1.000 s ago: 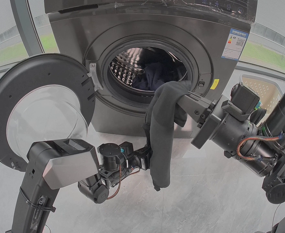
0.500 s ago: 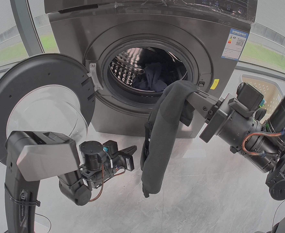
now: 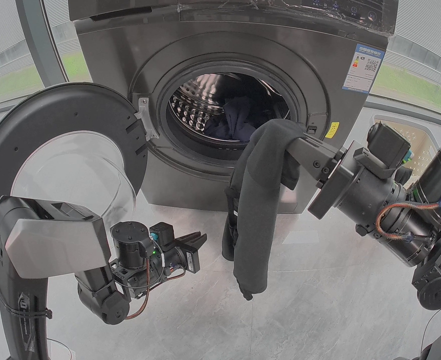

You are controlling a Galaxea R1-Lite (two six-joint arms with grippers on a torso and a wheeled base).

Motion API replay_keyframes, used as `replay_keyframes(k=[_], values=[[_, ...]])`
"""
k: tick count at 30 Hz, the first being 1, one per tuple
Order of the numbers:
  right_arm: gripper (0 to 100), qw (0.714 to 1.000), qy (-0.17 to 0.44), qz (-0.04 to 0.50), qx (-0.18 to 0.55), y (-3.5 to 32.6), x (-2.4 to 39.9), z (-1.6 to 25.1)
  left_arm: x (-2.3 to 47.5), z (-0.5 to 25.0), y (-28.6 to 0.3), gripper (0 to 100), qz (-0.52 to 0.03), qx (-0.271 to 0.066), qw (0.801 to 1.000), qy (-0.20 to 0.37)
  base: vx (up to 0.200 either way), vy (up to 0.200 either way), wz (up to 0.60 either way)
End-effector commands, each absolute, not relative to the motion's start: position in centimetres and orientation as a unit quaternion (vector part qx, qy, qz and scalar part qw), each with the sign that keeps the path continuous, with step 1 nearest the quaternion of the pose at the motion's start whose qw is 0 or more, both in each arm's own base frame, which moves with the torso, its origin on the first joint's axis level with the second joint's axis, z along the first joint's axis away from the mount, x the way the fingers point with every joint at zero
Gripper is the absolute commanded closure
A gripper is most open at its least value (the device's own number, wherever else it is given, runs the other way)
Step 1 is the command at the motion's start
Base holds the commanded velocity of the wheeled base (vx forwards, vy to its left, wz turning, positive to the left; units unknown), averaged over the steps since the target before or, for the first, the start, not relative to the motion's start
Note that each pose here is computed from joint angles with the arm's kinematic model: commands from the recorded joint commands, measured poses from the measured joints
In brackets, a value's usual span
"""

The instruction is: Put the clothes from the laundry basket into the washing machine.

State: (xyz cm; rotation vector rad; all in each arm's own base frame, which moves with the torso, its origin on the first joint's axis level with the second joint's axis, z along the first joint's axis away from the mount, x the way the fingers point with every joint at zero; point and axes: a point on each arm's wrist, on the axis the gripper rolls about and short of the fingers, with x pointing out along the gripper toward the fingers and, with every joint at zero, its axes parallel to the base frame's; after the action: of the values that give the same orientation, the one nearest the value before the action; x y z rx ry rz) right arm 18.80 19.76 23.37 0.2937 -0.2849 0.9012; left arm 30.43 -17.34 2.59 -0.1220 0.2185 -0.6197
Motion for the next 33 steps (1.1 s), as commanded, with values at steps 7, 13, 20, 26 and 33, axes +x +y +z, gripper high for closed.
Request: replay_keyframes(k=[7, 13, 20, 26, 33], values=[[100, 0.872, -0.139, 0.447, 0.144, 20.5, 18.4, 23.6, 32.8, -0.1, -18.9, 0, -0.309, -0.06, 0.943, 0.109, 0.0, 0.0, 0.0], [100, 0.871, -0.143, 0.447, 0.146, 20.6, 18.5, 23.9, 33.5, -1.0, -20.0, 0, -0.321, -0.06, 0.94, 0.104, 0.0, 0.0, 0.0], [100, 0.87, -0.14, 0.45, 0.145, 20.9, 18.5, 23.7, 34.7, -1.7, -21.2, 0, -0.327, -0.061, 0.938, 0.099, 0.0, 0.0, 0.0], [100, 0.871, -0.137, 0.449, 0.144, 21.0, 18.6, 23.6, 34.1, -2.0, -22.2, 0, -0.353, -0.06, 0.928, 0.104, 0.0, 0.0, 0.0], [100, 0.87, -0.127, 0.455, 0.142, 21.6, 18.6, 22.9, 35.8, -2.3, -23.4, 0, -0.351, -0.062, 0.93, 0.092, 0.0, 0.0, 0.0]])
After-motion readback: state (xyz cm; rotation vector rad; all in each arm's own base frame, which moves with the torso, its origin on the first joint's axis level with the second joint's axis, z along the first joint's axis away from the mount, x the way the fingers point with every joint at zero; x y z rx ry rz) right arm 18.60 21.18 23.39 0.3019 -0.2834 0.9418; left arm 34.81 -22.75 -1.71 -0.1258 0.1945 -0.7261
